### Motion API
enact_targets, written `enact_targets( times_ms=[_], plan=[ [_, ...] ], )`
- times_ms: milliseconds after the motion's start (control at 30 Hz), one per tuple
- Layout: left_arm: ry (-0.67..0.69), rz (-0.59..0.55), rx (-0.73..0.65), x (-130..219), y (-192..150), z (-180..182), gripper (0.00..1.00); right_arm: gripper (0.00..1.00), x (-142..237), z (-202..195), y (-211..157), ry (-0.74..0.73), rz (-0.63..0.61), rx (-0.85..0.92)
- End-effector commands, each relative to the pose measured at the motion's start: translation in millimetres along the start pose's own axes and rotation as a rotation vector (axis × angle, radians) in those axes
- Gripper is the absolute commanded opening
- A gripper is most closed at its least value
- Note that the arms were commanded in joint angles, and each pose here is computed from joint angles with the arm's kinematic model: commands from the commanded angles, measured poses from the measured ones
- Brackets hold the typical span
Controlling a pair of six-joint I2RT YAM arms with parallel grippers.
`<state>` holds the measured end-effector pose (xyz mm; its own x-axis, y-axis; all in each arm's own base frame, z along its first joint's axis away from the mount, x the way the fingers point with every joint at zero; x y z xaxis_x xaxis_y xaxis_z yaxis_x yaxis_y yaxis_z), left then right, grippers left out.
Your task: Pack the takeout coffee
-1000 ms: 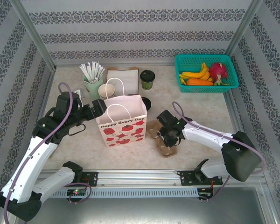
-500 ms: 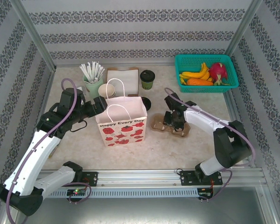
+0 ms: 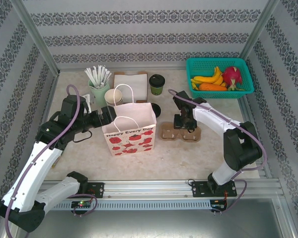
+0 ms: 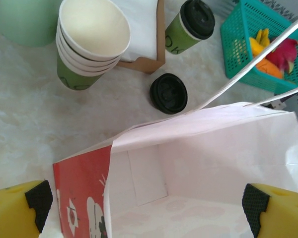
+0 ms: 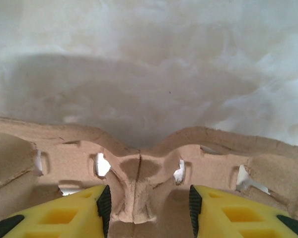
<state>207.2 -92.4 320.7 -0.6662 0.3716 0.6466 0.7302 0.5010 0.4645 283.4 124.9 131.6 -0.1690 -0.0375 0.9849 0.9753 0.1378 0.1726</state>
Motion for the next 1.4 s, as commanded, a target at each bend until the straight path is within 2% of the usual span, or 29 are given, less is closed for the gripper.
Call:
enact_targets(
  times_ms=[0,233,300,500,900,1167,1367],
  plan=[
    [0.036,0.037,-0.059,2.9,-4.9,2.4,1.00,0.47,-1.6,1.8,-12.8,0.000,0.046,-0.012],
    [0.037,0.067,-0.057,-5.6,-8.6,4.4,1.00,0.43,-9.0,5.1,-14.6,-0.019,0.054,-0.099],
    [0.055,0.069,-0.062,-6.3,-9.1,6.9,1.00,0.43,-11.5,10.7,-15.3,0.014,0.049,-0.108],
    [0.068,0.086,-0.056,-10.9,-13.3,11.7,1.00,0.43,-19.8,17.6,-19.1,0.001,0.080,-0.080],
    [0.039,0.104,-0.058,-16.0,-15.2,9.2,1.00,0.32,-25.7,12.7,-22.2,-0.048,0.070,-0.068],
    [-0.019,0.151,-0.056,-18.2,-19.5,1.8,1.00,0.17,-21.4,10.6,-18.2,-0.070,0.033,-0.046],
    [-0.099,0.176,-0.042,-15.5,-23.4,-13.6,1.00,0.05,-2.9,-1.4,-11.3,-0.105,-0.034,0.022]
  ],
)
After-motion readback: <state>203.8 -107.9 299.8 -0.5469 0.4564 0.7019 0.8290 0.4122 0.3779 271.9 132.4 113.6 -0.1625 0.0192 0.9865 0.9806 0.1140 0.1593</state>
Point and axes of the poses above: each hand's point on the last joint's axis, 136 mm out from that joint toward the fingers, its own x axis back along the fingers, its own z axis along the line the jaws close on, y = z × x, the point moved 6 cm from there along x, back along the fingers, and after that the axes turned 12 degrees about x, right-handed, at the moved point
